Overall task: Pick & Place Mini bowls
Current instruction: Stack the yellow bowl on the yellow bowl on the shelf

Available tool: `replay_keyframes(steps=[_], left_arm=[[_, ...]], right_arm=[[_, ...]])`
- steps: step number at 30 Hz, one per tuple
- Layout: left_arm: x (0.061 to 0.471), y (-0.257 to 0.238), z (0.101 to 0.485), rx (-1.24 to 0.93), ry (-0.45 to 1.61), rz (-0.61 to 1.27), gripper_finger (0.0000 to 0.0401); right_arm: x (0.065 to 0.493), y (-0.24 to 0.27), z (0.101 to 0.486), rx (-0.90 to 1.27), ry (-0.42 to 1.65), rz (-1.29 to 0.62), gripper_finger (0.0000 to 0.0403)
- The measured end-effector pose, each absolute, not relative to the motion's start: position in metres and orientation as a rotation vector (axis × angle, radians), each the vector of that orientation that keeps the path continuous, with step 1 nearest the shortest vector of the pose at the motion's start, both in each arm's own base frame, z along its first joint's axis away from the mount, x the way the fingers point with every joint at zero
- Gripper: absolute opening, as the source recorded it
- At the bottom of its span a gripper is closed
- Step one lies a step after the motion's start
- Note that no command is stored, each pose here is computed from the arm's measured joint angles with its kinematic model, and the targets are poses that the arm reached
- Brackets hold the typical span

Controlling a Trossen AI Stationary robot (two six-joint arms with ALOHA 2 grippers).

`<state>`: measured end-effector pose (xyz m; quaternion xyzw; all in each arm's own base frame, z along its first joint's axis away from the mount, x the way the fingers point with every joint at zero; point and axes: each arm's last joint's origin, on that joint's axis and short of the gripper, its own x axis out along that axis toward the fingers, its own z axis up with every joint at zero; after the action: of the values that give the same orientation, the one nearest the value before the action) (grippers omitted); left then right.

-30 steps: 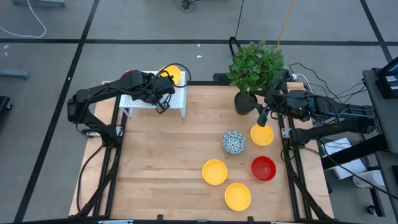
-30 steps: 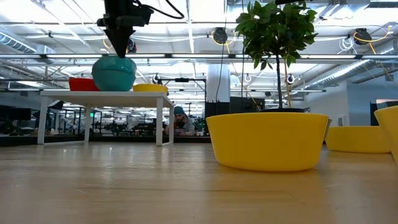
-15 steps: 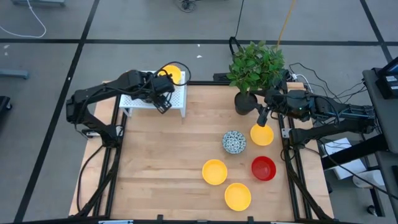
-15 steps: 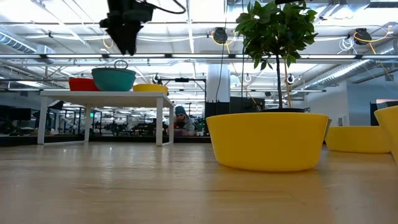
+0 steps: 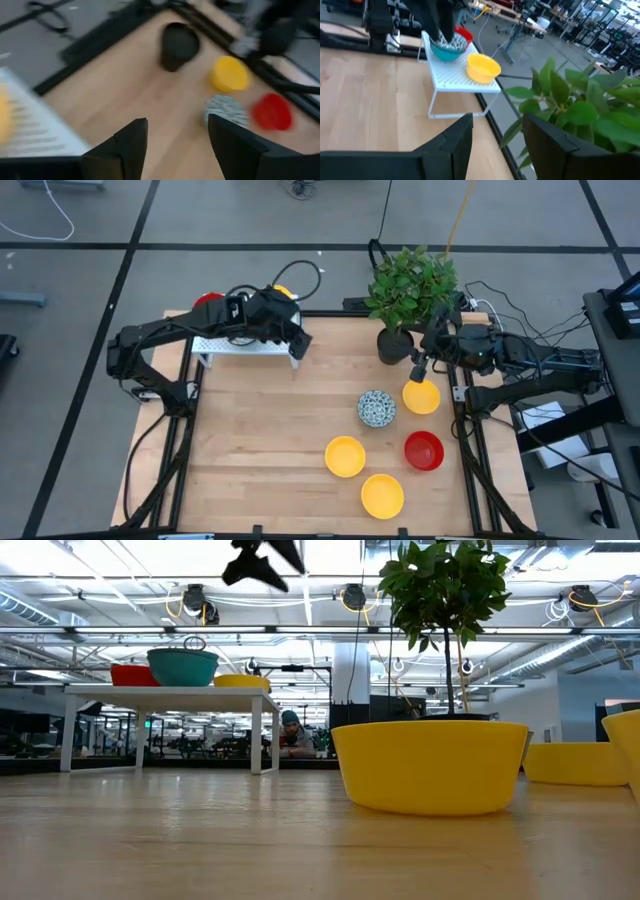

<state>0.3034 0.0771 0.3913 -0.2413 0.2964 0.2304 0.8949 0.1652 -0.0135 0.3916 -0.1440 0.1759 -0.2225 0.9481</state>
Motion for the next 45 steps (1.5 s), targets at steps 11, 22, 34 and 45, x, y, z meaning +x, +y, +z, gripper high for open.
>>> replay_keyframes(steps=[11,22,34,45], left_arm=[[0.325,0.031,0.379,-0.456,0.678,0.317,0.0212],[0.365,-0.005,0.325,-0.359,0.888,0.203,0.0212],[0.338,-0.048,0.318,-0.449,1.144,0.188,0.0212],[0.33,-0.119,0.315,-0.109,1.093,-0.011,0.0212]], right_arm=[[0.161,-0.013,0.381,-0.259,0.465,-0.449,0.016],[0.158,-0.008,0.365,0.088,0.58,-0.332,0.016],[0.211,0.027,0.333,0.101,0.743,-0.195,0.016],[0.229,0.08,0.317,0.176,0.755,-0.064,0.016]])
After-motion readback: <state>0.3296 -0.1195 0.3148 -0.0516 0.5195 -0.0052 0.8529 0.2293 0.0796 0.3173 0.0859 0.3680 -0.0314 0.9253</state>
